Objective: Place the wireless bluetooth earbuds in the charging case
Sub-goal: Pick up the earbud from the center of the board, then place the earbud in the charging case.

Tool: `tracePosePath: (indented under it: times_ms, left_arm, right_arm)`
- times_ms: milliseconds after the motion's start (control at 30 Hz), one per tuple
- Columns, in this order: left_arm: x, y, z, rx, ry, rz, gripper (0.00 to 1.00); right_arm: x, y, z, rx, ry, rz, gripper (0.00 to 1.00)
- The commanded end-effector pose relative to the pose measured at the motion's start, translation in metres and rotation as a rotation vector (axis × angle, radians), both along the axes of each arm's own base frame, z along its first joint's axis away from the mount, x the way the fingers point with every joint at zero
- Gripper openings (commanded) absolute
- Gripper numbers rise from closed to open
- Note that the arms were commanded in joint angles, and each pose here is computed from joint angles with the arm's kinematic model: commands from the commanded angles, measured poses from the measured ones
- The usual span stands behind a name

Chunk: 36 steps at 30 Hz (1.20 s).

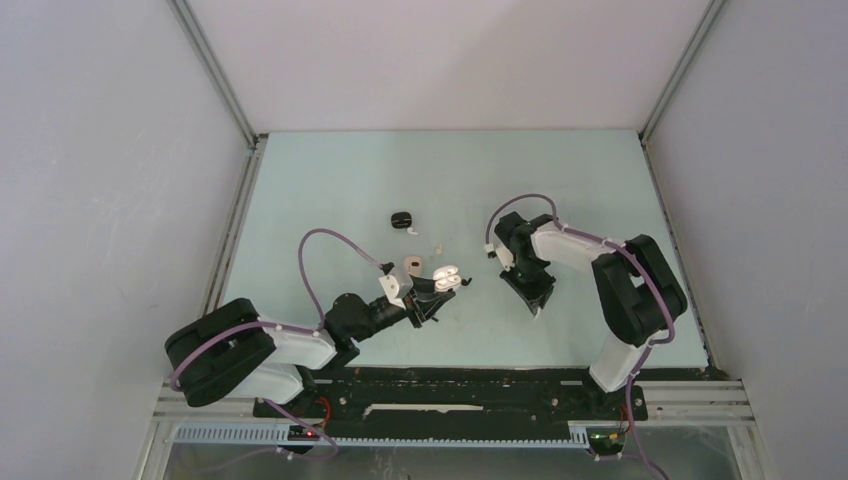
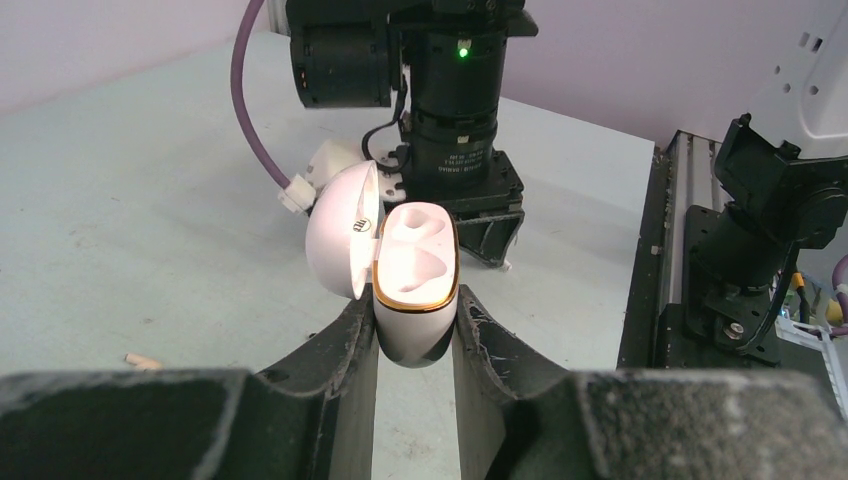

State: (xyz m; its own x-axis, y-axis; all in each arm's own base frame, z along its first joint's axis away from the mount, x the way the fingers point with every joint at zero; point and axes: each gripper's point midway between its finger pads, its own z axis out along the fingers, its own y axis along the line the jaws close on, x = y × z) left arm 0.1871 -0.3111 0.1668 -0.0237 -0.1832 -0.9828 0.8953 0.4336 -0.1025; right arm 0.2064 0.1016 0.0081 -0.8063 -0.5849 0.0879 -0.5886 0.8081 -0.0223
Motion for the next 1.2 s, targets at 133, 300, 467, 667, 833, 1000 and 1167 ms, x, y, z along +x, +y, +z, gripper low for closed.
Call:
tracePosePath:
  times_ms: [133, 300, 467, 667, 833, 1000, 1167]
  left_arm:
    - [0.003, -0.008, 0.023, -0.068, -0.042, -0.015, 0.01]
    - [0.007, -0.007, 0.020, -0.087, -0.018, 0.005, 0.01]
    - [0.009, -0.009, 0.031, -0.140, 0.007, 0.006, 0.00]
    - [0.015, -0.020, 0.041, -0.073, 0.052, 0.000, 0.00]
    - [0.029, -0.019, 0.052, -0.039, 0.091, 0.071, 0.00]
    - [0.036, -0.021, 0.065, -0.011, 0.096, 0.100, 0.00]
    - [0.036, -0.020, 0.075, -0.021, 0.089, 0.102, 0.00]
  right_arm:
    - [0.036, 0.016, 0.067, 0.118, -0.258, 0.030, 0.00]
    - [0.055, 0.038, 0.120, 0.288, -0.459, 0.108, 0.00]
    - [0.071, 0.060, 0.195, 0.498, -0.748, 0.194, 0.00]
    - [0.063, 0.088, 0.271, 0.731, -0.975, 0.331, 0.00]
    - [0.037, 0.115, 0.297, 0.862, -0.940, 0.547, 0.00]
    - [0.042, 0.128, 0.339, 0.934, -1.026, 0.634, 0.00]
    - [0.074, 0.132, 0.385, 0.828, -1.197, 0.718, 0.00]
